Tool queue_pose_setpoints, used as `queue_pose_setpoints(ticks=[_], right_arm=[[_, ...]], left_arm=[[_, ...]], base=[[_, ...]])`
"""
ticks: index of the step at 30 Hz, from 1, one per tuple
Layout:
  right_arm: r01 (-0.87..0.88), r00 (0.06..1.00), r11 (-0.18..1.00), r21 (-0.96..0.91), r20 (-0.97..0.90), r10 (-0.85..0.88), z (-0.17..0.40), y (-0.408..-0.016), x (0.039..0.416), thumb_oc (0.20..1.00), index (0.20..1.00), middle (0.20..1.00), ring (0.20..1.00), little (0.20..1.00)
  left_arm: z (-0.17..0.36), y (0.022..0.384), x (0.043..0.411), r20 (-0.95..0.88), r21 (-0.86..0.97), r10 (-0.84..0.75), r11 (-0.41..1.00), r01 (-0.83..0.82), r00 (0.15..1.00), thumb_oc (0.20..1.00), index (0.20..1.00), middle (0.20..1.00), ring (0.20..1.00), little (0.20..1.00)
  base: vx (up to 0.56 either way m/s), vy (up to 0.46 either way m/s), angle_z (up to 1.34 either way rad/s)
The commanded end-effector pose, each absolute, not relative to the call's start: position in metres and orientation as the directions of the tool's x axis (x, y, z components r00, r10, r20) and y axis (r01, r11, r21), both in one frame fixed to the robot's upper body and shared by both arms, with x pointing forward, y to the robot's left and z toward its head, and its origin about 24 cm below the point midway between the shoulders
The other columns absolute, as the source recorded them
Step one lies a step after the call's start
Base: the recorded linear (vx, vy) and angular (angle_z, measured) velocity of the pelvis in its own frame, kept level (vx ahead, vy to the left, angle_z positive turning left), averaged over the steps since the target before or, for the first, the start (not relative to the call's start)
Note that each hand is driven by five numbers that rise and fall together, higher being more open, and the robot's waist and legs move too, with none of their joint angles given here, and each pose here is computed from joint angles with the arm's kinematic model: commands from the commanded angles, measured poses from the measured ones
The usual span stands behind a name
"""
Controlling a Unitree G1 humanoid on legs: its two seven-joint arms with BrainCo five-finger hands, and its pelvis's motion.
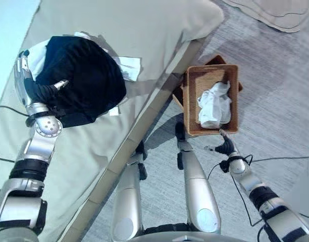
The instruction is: Pick up clothes into the bucket
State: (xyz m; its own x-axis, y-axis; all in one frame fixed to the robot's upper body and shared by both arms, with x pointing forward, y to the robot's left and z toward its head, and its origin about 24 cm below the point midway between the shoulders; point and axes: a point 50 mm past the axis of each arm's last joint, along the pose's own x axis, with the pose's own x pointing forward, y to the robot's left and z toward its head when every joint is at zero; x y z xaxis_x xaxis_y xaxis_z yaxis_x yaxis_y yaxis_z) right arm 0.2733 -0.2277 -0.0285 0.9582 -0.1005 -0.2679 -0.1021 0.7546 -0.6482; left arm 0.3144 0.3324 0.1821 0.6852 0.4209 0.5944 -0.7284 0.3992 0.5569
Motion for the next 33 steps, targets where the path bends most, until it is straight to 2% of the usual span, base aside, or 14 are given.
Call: queue_pose_setpoints(ticks=[1,13,14,17,18,19,20,21,24,28,33], right_arm=[[-0.144,0.966,0.755,-0.639,-0.255,-0.031,-0.032,-0.217,0.263,1.0,1.0,1.0,1.0,1.0],[-0.086,0.993,0.849,-0.521,-0.119,0.027,-0.009,-0.196,0.263,1.0,1.0,1.0,1.0,1.0],[-0.097,0.992,0.849,-0.519,-0.121,0.04,-0.01,-0.193,0.264,1.0,1.0,1.0,1.0,1.0],[-0.086,0.995,0.861,-0.501,-0.087,0.049,-0.003,-0.187,0.267,1.0,1.0,1.0,1.0,1.0],[-0.092,0.995,0.865,-0.493,-0.075,0.063,0.0,-0.181,0.271,1.0,1.0,1.0,1.0,1.0],[-0.092,0.995,0.865,-0.493,-0.075,0.063,0.0,-0.181,0.271,1.0,1.0,1.0,1.0,1.0],[-0.096,0.995,0.867,-0.489,-0.063,0.074,0.003,-0.178,0.274,1.0,1.0,1.0,1.0,1.0],[-0.106,0.994,0.87,-0.482,-0.052,0.092,0.006,-0.173,0.275,1.0,1.0,1.0,1.0,1.0],[-0.121,0.992,0.864,-0.489,-0.032,0.12,0.011,-0.167,0.278,1.0,1.0,1.0,1.0,1.0],[-0.115,0.989,0.866,-0.487,0.029,0.148,0.025,-0.162,0.282,1.0,1.0,1.0,1.0,1.0],[-0.072,0.978,0.875,-0.479,0.138,0.156,0.051,-0.164,0.288,1.0,1.0,1.0,1.0,1.0]], left_arm=[[0.201,0.354,0.304,0.639,0.613,0.394,0.257,-0.747,0.661,1.0,1.0,1.0,1.0,1.0],[0.195,0.364,0.32,0.533,0.741,0.425,0.184,-0.646,0.732,1.0,1.0,1.0,1.0,1.0],[0.185,0.377,0.316,0.487,0.769,0.478,0.163,-0.618,0.731,1.0,1.0,1.0,1.0,1.0],[0.188,0.367,0.321,0.487,0.77,0.444,0.19,-0.61,0.753,1.0,1.0,1.0,1.0,1.0],[0.178,0.382,0.315,0.429,0.799,0.499,0.181,-0.574,0.753,0.504,0.504,0.504,0.504,0.504],[0.178,0.382,0.315,0.43,0.798,0.498,0.181,-0.575,0.753,0.241,0.241,0.241,0.241,0.241],[0.172,0.386,0.315,0.403,0.812,0.522,0.175,-0.557,0.752,0.2,0.2,0.2,0.2,0.2],[0.172,0.377,0.319,0.402,0.819,0.488,0.187,-0.543,0.775,0.2,0.2,0.2,0.2,0.2],[0.162,0.384,0.317,0.363,0.839,0.524,0.176,-0.515,0.77,0.2,0.2,0.2,0.2,0.2],[0.162,0.373,0.318,0.378,0.85,0.457,0.172,-0.497,0.805,0.2,0.2,0.2,0.2,0.2],[0.161,0.367,0.293,0.435,0.849,0.356,0.145,-0.509,0.827,0.2,0.2,0.2,0.2,0.2]], base=[[0.12,0.077,-0.46],[0.01,0.025,-0.14],[-0.01,0.025,-0.04],[0.01,-0.007,-0.06],[0.0,0.0,0.0],[0.0,0.0,0.0],[0.01,-0.027,-0.05],[0.01,-0.027,-0.04],[0.0,0.0,0.0],[0.0,0.003,-0.01],[-0.03,-0.03,0.08]])
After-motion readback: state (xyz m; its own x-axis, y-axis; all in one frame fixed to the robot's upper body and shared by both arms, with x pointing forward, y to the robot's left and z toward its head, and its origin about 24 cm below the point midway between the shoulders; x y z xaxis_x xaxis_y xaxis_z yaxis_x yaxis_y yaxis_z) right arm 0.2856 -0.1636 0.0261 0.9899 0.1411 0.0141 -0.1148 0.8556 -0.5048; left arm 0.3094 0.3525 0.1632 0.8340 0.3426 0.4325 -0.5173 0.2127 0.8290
